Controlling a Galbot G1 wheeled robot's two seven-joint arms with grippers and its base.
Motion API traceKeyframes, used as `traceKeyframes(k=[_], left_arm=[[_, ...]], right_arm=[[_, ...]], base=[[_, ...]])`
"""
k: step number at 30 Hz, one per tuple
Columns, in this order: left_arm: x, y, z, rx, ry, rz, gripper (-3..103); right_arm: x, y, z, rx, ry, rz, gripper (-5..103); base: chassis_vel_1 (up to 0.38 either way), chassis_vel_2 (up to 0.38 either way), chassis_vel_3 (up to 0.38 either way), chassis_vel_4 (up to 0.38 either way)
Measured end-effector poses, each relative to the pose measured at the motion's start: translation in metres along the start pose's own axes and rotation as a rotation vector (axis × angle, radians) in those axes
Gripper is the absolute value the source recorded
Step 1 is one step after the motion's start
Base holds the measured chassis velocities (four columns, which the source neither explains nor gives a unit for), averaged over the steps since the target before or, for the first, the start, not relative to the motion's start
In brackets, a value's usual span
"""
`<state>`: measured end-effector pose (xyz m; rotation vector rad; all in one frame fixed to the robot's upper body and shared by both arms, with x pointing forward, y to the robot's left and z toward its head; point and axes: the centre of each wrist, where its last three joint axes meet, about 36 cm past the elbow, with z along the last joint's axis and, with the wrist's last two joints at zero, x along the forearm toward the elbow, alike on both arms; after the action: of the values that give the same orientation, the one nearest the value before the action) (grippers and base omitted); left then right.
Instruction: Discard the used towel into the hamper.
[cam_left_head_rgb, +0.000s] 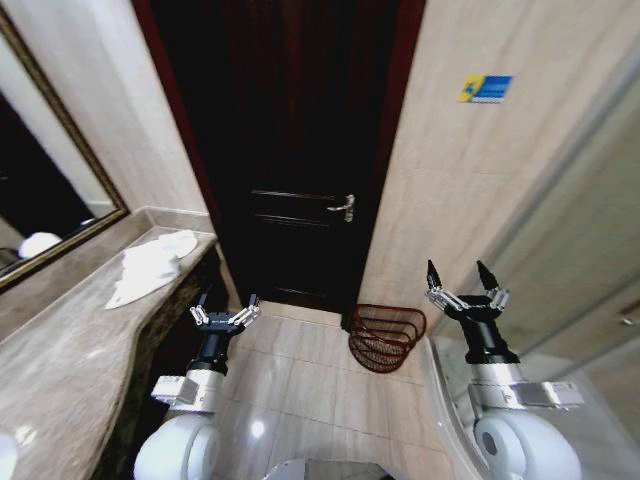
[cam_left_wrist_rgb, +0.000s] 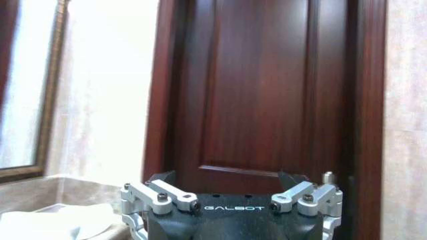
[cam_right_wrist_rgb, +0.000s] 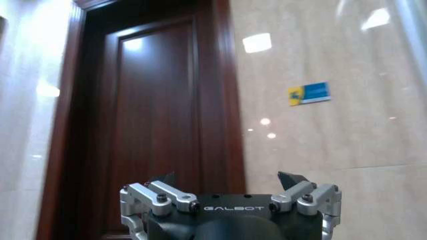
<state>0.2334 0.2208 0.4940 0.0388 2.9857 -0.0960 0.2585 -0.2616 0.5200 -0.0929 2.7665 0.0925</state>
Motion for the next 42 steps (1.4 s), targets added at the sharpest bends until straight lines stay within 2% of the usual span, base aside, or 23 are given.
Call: traceKeyframes(k=[24, 42], left_arm=[[-0.0025, 0.0032, 0.0047, -0.002, 0.009, -0.012, 100], [-0.0038, 0.0053, 0.0064, -0.014, 0.003, -0.064, 100]], right_arm=[[-0.0012, 0.0, 0.0001, -0.002, 0.032, 0.006, 100], [0.0035, 0.0006, -0.0048, 0.006, 0.018, -0.013, 100]], base=[[0.128, 0.124, 0.135, 0.129], [0.051, 0.046, 0.051, 0.049]])
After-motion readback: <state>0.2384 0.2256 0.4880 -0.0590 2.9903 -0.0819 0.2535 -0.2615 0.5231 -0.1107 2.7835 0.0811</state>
